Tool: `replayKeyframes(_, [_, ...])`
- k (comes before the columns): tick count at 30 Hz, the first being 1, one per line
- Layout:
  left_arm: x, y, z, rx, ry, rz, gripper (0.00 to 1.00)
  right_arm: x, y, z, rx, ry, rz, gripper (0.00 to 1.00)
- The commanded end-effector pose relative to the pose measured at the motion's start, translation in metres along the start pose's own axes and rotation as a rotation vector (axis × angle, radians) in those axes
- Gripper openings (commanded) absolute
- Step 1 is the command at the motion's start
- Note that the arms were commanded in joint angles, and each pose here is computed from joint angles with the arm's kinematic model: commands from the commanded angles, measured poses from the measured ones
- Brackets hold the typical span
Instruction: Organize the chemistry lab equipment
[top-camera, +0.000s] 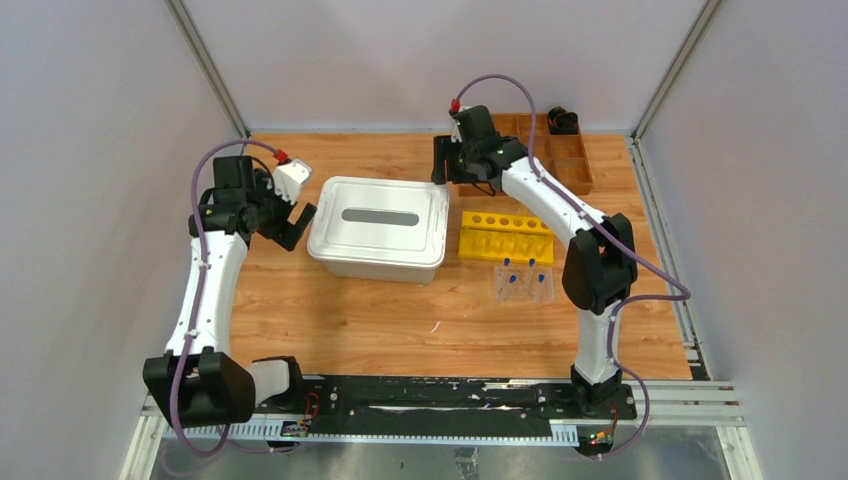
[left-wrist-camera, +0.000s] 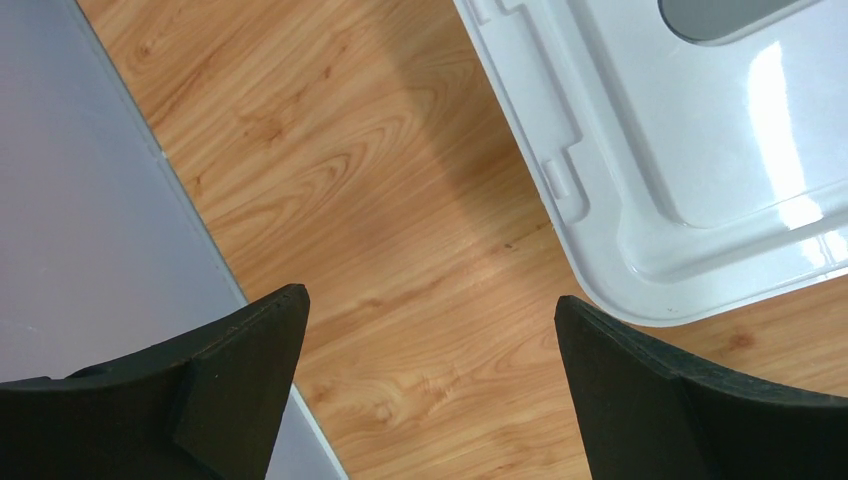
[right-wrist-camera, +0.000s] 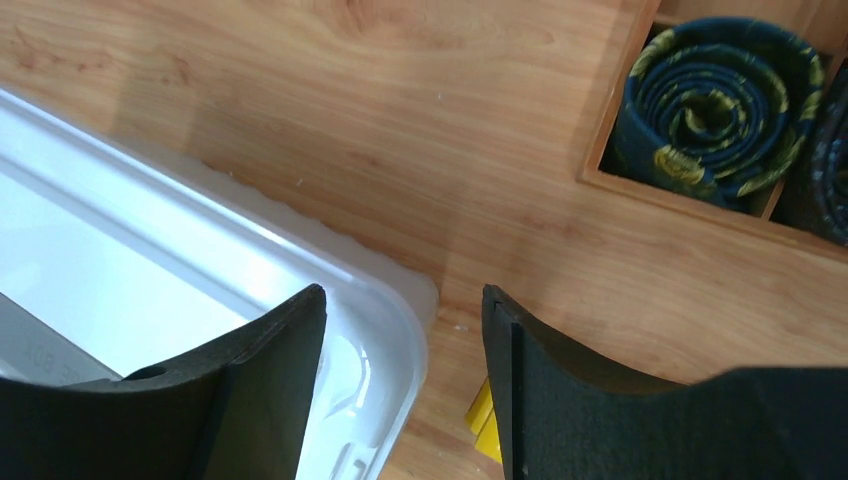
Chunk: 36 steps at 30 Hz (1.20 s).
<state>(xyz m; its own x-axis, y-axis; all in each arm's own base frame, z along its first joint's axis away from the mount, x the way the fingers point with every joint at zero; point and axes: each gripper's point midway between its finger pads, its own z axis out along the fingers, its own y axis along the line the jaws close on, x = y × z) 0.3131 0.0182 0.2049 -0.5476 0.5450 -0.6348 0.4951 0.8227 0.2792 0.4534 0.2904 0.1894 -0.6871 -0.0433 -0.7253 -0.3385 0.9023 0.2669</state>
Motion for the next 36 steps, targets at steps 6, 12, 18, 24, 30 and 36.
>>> replayKeyframes(6, [-0.017, 0.035, -0.031, -0.070, -0.136, -0.278, 1.00, -0.051, -0.009, -0.069, -0.042, -0.134, 0.003, 0.70])
replayKeyframes(12, [0.013, 0.046, -0.017, -0.148, -0.136, -0.342, 1.00, -0.035, -0.025, -0.161, 0.032, -0.292, -0.044, 0.82])
replayKeyframes(18, [0.048, 0.012, 0.025, -0.104, -0.194, -0.391, 1.00, 0.042, -0.137, -0.234, 0.523, -0.438, 0.014, 0.92])
replayKeyframes(24, [0.061, -0.005, 0.053, -0.071, -0.254, -0.454, 1.00, 0.111, -0.215, -0.274, 0.816, -0.491, 0.162, 0.94])
replayKeyframes(30, [0.066, -0.009, 0.069, -0.084, -0.323, -0.475, 1.00, 0.168, -0.268, -0.253, 0.962, -0.421, 0.209, 1.00])
replayKeyframes(36, [0.057, -0.021, 0.082, -0.035, -0.387, -0.465, 1.00, 0.184, -0.289, -0.226, 1.010, -0.354, 0.192, 1.00])
